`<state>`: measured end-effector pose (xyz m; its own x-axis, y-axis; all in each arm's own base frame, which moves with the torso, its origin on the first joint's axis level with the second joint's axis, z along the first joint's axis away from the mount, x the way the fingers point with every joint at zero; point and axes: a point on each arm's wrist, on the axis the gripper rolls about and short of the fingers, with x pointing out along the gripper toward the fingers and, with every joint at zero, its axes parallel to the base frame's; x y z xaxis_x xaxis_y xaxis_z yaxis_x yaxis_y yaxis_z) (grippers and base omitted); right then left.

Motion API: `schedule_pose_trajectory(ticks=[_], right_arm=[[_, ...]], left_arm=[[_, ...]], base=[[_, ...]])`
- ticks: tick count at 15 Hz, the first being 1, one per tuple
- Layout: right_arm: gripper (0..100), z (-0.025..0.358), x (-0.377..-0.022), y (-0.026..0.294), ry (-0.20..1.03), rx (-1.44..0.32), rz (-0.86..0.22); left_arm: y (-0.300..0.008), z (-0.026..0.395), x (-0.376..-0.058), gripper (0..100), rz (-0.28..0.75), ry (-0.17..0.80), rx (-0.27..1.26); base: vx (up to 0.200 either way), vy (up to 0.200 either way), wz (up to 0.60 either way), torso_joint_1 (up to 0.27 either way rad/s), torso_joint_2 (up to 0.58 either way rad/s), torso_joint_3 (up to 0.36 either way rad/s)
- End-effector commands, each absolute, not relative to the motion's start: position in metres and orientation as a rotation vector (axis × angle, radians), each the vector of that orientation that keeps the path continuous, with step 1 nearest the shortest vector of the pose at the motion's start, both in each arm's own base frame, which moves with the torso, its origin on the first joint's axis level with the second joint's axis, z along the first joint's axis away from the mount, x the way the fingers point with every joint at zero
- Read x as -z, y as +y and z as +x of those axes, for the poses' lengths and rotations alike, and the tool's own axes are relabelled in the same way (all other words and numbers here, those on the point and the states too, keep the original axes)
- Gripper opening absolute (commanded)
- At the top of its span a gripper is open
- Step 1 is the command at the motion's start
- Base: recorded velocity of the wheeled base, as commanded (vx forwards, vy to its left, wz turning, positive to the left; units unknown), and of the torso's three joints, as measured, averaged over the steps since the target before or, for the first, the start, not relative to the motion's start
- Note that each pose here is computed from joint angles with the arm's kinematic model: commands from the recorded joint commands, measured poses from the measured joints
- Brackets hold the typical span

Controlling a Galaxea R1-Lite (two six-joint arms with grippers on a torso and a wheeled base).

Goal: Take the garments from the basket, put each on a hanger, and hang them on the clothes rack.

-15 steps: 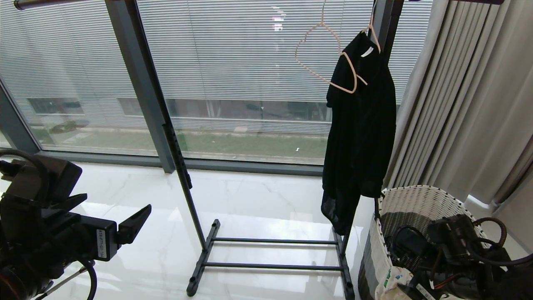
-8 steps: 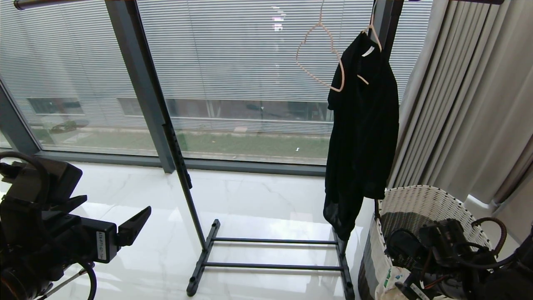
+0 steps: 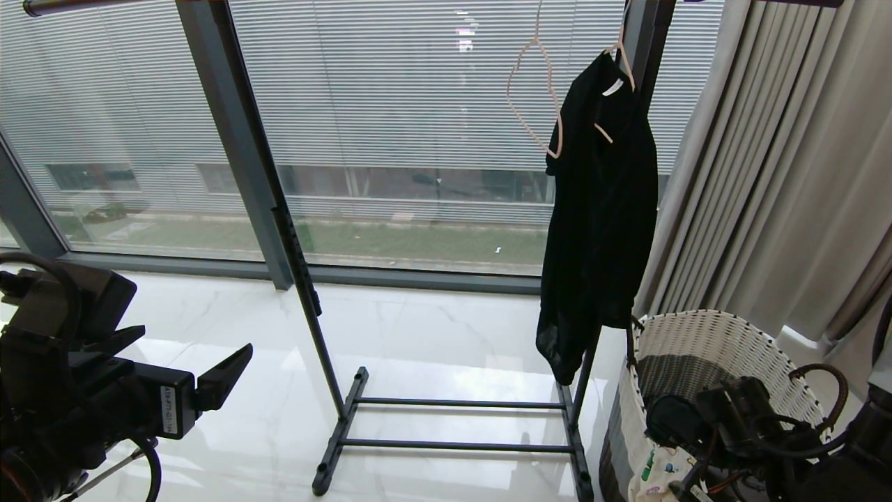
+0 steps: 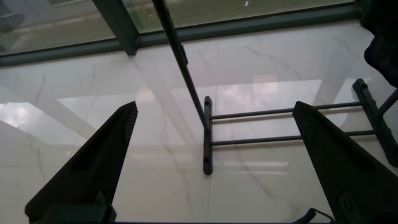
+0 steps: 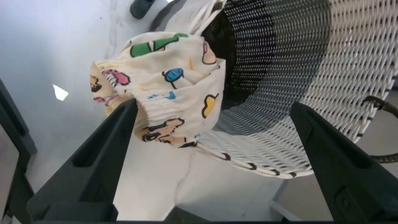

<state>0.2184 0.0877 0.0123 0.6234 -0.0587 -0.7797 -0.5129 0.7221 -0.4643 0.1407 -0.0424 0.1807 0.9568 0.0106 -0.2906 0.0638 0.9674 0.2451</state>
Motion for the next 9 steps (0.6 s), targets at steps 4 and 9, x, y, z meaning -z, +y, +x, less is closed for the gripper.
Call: schedule_pose_trajectory(ticks=[4, 9], right_arm=[[100, 0.2073, -0.0136, 0.0834, 0.887, -0.302, -0.743], [100, 0.2134, -0.0148, 0.0849, 0.868, -0.288, -0.732]], left_arm=[[-0.0423, 0.1403, -0.1806, 100, 0.256, 0.294, 0.027], [-0.0418, 0.1389, -0.1813, 100, 0.253, 0.289, 0.027]], base=[[0.0, 0.0, 0.0, 0.0, 0.0, 0.0], [0.0, 0.0, 0.0, 0.0, 0.0, 0.0]])
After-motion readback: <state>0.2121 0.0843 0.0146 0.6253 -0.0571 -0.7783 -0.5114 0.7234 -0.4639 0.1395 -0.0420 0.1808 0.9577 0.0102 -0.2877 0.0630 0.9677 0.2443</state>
